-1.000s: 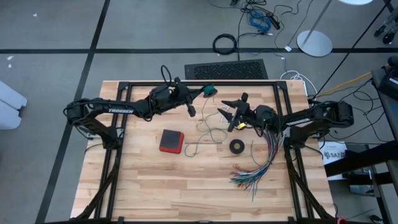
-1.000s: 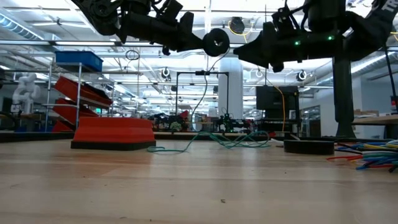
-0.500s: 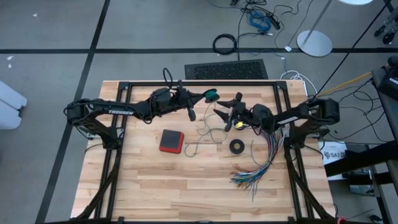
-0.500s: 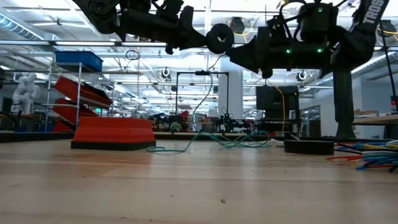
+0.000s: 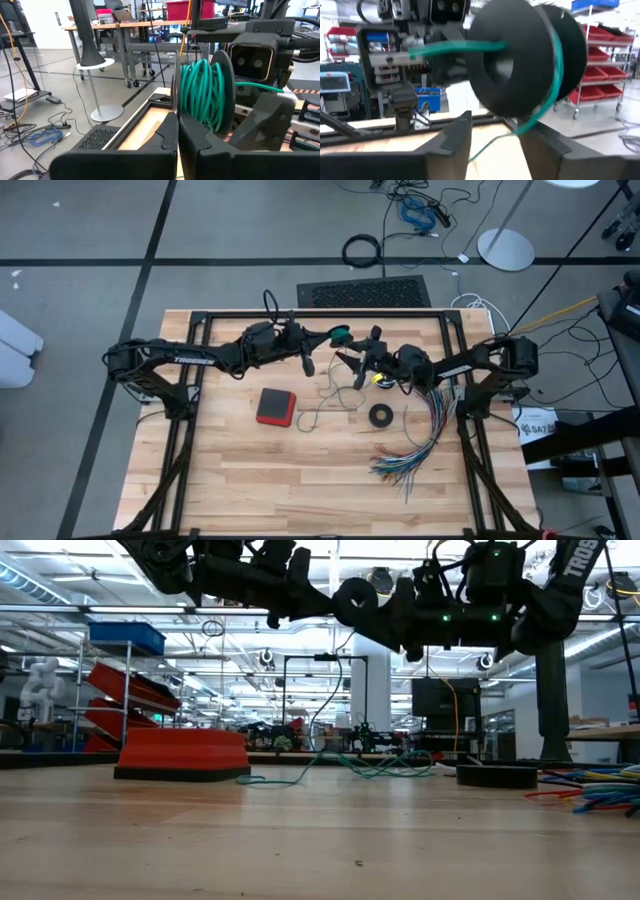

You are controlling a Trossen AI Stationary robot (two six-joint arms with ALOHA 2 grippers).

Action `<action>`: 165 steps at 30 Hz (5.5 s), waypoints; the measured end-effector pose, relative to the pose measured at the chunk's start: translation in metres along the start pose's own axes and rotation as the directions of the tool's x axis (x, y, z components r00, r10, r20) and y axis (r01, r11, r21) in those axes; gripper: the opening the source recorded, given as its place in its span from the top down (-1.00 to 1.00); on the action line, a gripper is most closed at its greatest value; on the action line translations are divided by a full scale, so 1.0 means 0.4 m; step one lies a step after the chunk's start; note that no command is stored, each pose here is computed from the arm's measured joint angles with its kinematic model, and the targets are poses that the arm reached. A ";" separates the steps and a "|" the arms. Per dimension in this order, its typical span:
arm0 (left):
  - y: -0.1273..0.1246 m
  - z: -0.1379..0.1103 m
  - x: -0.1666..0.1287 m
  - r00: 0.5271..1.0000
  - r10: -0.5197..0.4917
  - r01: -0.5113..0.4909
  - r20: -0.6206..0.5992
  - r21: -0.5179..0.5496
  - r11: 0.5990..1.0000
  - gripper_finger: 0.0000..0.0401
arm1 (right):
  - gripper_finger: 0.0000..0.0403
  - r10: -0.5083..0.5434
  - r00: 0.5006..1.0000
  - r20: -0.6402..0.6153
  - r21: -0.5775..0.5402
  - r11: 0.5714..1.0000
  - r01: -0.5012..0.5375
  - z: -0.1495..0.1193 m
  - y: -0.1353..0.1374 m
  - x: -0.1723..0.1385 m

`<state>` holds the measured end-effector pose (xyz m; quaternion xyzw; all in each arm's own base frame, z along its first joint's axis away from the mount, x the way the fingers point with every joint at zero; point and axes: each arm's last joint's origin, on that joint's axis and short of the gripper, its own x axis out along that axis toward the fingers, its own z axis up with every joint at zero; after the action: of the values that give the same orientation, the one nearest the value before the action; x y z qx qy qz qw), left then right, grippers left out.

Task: Coiling cords
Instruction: Uncoil the green wire cable from the spool

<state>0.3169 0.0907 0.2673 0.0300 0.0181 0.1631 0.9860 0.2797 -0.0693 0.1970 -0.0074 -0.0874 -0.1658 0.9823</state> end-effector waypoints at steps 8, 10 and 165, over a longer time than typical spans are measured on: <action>0.000 0.000 0.000 1.000 0.000 0.000 0.002 0.002 1.000 1.00 | 0.76 -0.004 0.999 -0.038 0.002 1.000 0.004 -0.009 -0.002 0.000; 0.000 0.000 0.000 1.000 0.000 0.000 0.002 0.002 1.000 1.00 | 0.84 -0.007 0.999 -0.039 0.000 1.000 0.007 -0.010 -0.002 0.000; -0.006 -0.054 -0.009 0.951 0.206 -0.149 -0.232 0.242 0.959 1.00 | 1.00 -0.397 0.885 -0.243 -0.371 0.881 0.293 0.102 0.158 0.004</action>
<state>0.3132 0.0884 0.2456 0.1199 0.1600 0.2510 0.9471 0.2948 -0.0084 0.2383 -0.1264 0.0976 -0.3513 0.9226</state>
